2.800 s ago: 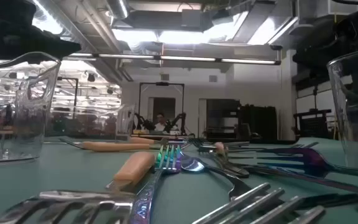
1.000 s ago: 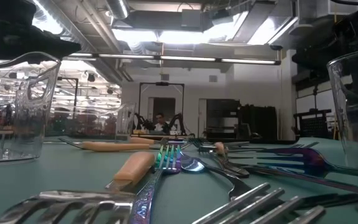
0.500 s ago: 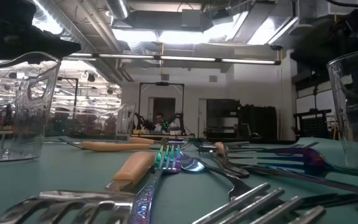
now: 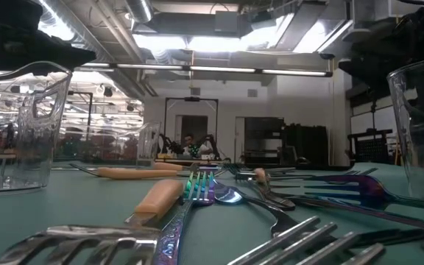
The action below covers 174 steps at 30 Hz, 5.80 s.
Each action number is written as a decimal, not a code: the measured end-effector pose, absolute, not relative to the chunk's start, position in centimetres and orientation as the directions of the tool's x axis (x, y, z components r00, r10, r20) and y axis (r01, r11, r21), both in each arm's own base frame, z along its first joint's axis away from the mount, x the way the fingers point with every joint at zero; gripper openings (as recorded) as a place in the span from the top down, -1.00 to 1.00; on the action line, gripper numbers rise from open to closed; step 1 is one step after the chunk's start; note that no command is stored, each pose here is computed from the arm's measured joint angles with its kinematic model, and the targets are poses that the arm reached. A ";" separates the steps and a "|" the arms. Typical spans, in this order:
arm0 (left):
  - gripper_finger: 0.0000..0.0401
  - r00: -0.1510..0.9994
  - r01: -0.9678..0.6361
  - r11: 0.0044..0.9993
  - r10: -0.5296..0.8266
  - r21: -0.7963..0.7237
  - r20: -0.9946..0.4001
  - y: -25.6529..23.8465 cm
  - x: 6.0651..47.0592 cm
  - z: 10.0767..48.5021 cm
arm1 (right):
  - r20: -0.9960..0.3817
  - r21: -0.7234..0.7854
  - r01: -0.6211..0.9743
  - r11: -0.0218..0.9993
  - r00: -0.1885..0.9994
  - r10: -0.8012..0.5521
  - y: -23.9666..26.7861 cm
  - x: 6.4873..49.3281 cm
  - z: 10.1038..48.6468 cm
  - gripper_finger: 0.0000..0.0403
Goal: Sort silverware by color (type)
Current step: Put the black fork into the bottom right transparent bin
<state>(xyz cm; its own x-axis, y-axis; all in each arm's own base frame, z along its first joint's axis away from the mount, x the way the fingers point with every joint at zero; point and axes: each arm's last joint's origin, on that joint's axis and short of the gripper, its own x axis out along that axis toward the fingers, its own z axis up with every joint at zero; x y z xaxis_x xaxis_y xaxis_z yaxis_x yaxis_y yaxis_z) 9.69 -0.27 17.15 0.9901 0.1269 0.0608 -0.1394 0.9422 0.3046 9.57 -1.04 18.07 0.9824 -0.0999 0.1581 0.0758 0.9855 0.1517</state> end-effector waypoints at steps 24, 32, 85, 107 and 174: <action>1.00 0.990 -0.140 0.942 0.127 0.305 0.061 -0.3 9.7 17.1 | 0.080 0.073 0.239 0.968 0.966 -0.244 -1.7 11.3 23.5 -0.32; 1.00 0.990 -0.139 0.942 0.127 0.305 0.061 -0.3 9.7 17.1 | -0.070 0.033 0.261 0.965 0.964 -0.258 -2.0 13.9 26.0 -0.32; 1.00 0.990 -0.140 0.942 0.127 0.304 0.061 -0.3 9.7 17.2 | -0.827 -0.101 0.135 0.986 0.539 -0.158 -3.1 24.8 13.8 -0.32; 1.00 0.990 -0.140 0.942 0.127 0.304 0.062 -0.3 9.7 17.2 | -0.863 -0.013 0.082 0.997 0.502 -0.052 -2.8 25.0 12.4 0.27; 1.00 0.990 -0.140 0.942 0.127 0.304 0.061 -0.3 9.7 17.1 | -0.923 -0.141 -0.037 0.989 0.366 -0.118 -3.0 29.5 27.4 1.00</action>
<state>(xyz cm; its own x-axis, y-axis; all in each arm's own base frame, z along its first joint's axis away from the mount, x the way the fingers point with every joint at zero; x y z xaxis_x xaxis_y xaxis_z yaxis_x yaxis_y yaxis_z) 9.69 -0.26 17.15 0.9900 0.1270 0.0608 -0.1396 0.9424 0.3038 29.49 -3.02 27.45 0.3656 -0.1177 -0.9233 -0.0374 0.9893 -0.1409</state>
